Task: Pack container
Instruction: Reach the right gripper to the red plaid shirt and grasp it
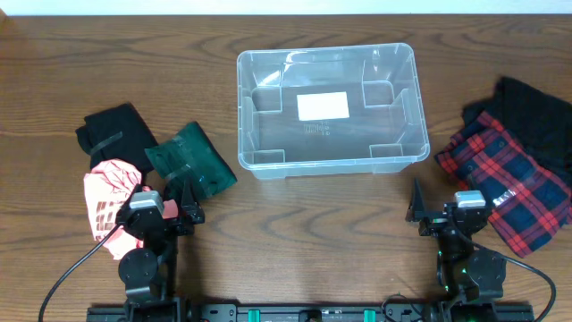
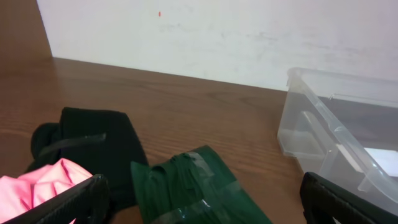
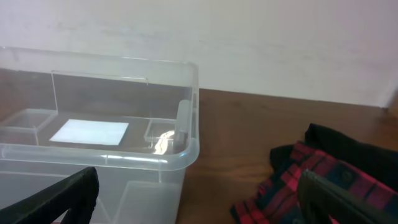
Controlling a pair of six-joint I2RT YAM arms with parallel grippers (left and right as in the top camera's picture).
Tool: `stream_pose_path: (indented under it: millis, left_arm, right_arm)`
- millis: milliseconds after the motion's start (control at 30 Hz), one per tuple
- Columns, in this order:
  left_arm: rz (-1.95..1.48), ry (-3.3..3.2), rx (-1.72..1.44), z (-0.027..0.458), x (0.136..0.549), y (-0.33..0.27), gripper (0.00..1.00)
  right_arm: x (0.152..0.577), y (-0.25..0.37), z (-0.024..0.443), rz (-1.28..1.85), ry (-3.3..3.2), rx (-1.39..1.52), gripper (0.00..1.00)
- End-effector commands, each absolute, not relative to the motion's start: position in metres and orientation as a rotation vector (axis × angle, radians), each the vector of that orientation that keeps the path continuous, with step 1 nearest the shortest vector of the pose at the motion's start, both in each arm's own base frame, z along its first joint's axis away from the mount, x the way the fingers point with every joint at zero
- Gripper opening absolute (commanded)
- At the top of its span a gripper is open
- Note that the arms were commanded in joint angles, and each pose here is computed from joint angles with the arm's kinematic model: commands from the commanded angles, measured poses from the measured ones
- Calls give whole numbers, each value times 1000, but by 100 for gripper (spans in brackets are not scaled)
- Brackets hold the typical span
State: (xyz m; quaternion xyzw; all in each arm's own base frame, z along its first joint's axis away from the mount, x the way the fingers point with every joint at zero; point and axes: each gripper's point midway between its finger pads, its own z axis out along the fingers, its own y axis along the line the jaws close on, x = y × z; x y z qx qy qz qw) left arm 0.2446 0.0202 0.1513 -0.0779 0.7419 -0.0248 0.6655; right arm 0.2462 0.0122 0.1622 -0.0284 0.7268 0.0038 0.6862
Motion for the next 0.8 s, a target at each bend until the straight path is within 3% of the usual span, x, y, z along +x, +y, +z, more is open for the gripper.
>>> stream_pose_path:
  millis: [0,367,767]
  left_arm:
    - [-105,1703,-200,149,243,16,98]
    - [-104,1785,-214,213,242,16,98]
    - [-109,2231,-291,205,243,17,98]
  right_arm:
    - [244,10,181,22,1603,-24,99]
    - [252,-3,239,-59,1816,26,99]
    - [256,-18,214,-198,2529,16,99]
